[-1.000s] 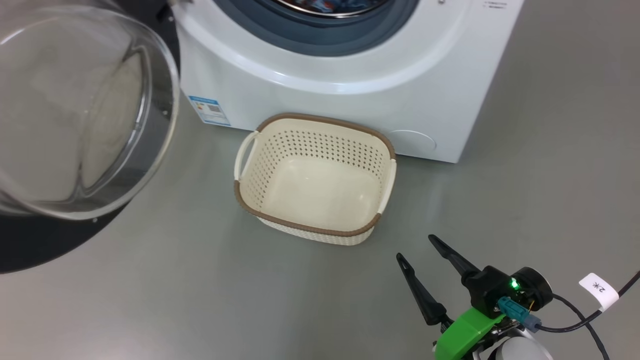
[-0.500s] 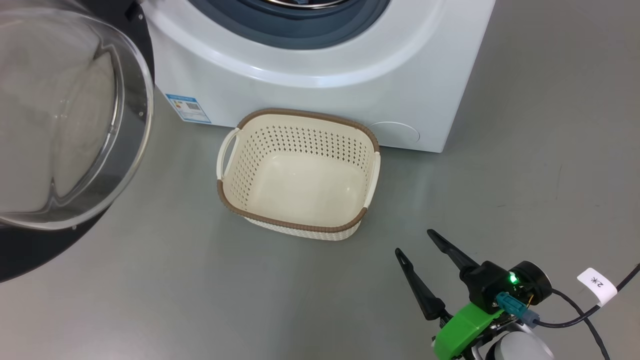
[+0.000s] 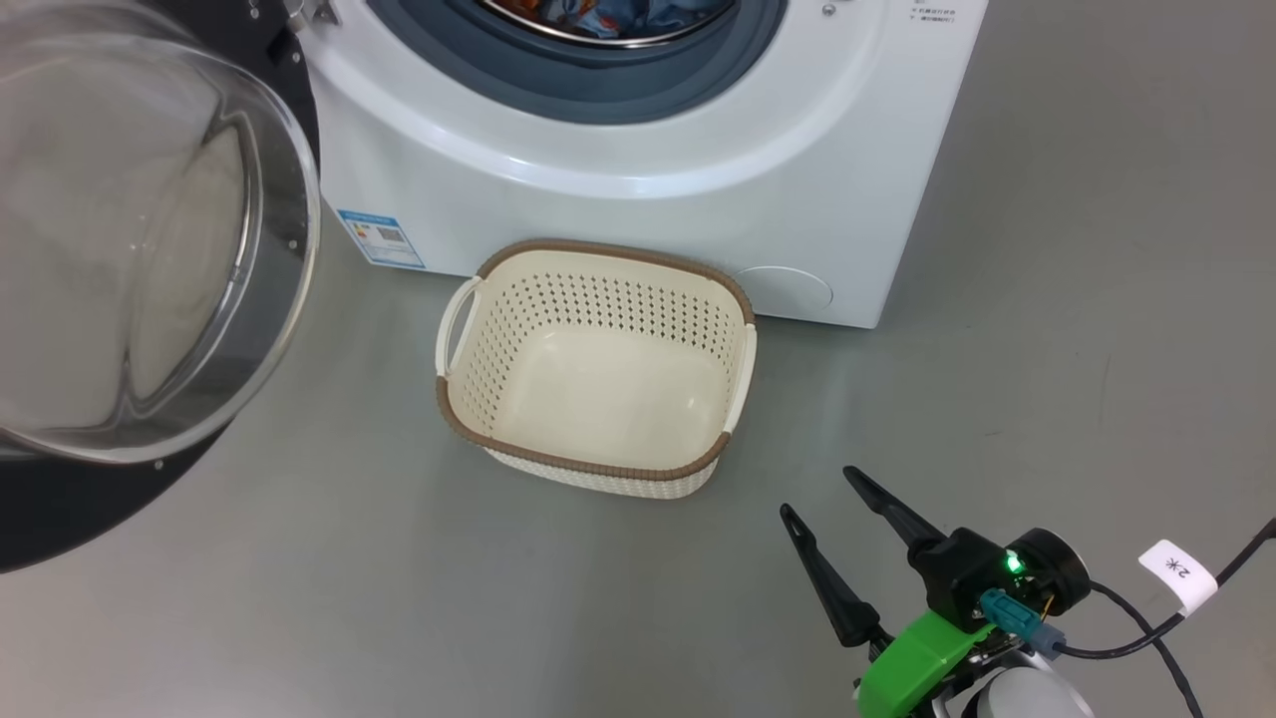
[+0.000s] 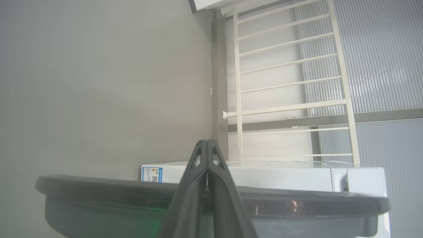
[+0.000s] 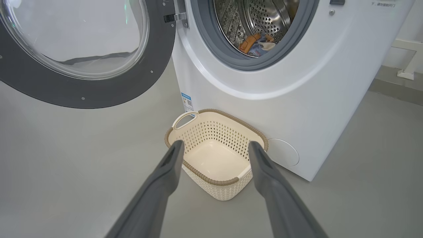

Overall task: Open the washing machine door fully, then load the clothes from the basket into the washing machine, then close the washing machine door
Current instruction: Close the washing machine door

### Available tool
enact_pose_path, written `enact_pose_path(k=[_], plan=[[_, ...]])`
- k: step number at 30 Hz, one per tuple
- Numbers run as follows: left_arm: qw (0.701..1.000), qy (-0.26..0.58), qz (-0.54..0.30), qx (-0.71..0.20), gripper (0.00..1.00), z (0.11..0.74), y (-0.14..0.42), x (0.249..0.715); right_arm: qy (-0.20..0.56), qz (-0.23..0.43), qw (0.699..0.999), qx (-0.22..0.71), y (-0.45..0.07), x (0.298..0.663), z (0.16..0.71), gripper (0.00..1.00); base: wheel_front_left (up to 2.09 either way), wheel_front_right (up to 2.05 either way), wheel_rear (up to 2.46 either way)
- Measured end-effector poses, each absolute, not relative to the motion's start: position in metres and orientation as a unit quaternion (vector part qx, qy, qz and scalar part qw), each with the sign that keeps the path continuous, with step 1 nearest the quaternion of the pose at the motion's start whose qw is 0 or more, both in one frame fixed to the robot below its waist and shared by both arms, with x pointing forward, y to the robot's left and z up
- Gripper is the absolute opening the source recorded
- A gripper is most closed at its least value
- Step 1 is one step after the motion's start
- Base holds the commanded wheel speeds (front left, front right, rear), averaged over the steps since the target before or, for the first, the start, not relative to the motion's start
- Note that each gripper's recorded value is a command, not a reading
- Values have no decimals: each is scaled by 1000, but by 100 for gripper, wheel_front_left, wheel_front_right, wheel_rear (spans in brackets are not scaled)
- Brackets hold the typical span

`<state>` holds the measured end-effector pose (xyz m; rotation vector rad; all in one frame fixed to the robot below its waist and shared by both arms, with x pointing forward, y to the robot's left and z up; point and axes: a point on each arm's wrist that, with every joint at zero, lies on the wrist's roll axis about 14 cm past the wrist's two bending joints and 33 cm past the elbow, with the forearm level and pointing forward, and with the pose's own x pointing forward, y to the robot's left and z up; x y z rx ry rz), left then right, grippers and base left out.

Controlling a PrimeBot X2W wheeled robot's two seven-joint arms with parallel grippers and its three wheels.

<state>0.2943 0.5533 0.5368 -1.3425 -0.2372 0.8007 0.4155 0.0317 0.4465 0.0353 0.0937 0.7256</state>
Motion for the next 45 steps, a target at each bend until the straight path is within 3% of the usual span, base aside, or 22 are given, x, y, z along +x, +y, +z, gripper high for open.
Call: enact_pose_path(k=[21,45], plan=[[755,4,248,-607,0,540,514,299,34,360,932,18,39,407,458,100,0,0,0],[763,83,90,-634,0,539,444,307,29,360,932,24,44,404,462,100,0,0,0]])
